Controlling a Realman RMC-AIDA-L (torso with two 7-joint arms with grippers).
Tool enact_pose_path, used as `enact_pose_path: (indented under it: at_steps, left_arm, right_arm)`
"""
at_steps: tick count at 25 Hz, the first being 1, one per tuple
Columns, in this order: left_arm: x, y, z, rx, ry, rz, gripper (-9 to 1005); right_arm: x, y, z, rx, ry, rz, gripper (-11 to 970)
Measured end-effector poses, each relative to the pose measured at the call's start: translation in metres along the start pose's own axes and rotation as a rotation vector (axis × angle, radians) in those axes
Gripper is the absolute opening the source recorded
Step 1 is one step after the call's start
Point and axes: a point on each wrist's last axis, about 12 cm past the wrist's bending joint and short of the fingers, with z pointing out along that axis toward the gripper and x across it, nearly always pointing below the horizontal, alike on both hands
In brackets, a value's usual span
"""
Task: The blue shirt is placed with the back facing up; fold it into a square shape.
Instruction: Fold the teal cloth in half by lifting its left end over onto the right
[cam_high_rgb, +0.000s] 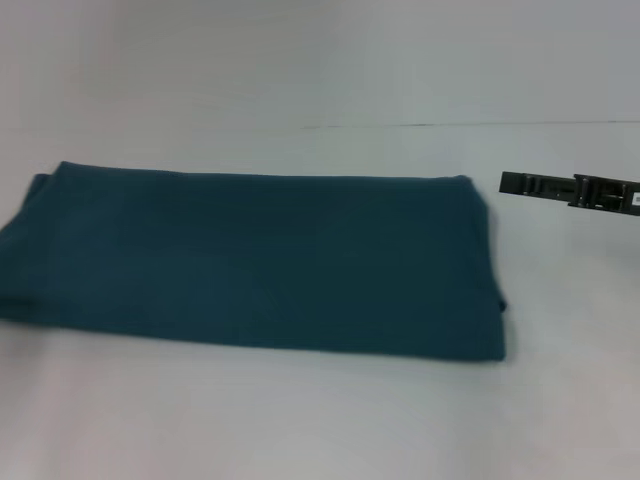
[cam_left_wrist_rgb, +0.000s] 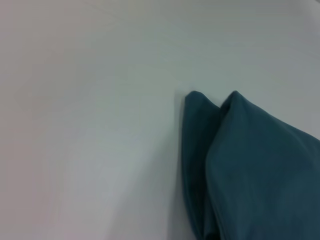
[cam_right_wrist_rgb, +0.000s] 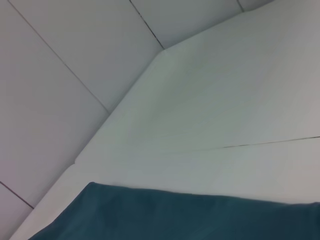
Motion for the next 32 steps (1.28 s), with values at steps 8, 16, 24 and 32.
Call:
enact_pose_path:
  at_steps: [8,16,24,32]
  left_arm:
    - [-0.001,0.017,-0.019,-0.051,-0.032,-0.009,45]
    - [-0.011,-0.027,-0.018,0.283,-0.081,0.036,63]
    - [-0.031,-0.131,0.017,0.734,-0.141,0.102,81]
    - [-0.003,-0.233,0.082,0.976,-0.066,0.093,100]
  right_arm:
    - [0.003,0.004,0.007,-0.013,0.003,0.007,804]
    - [0.006,0.003,0.005,-0.010,0.004,0.009,805]
    - [0.009,-0.001,-0.002,-0.006,0.008,-0.014,805]
    - [0.004,-0.003,-0.013,-0.014,0.021,-0.057,805]
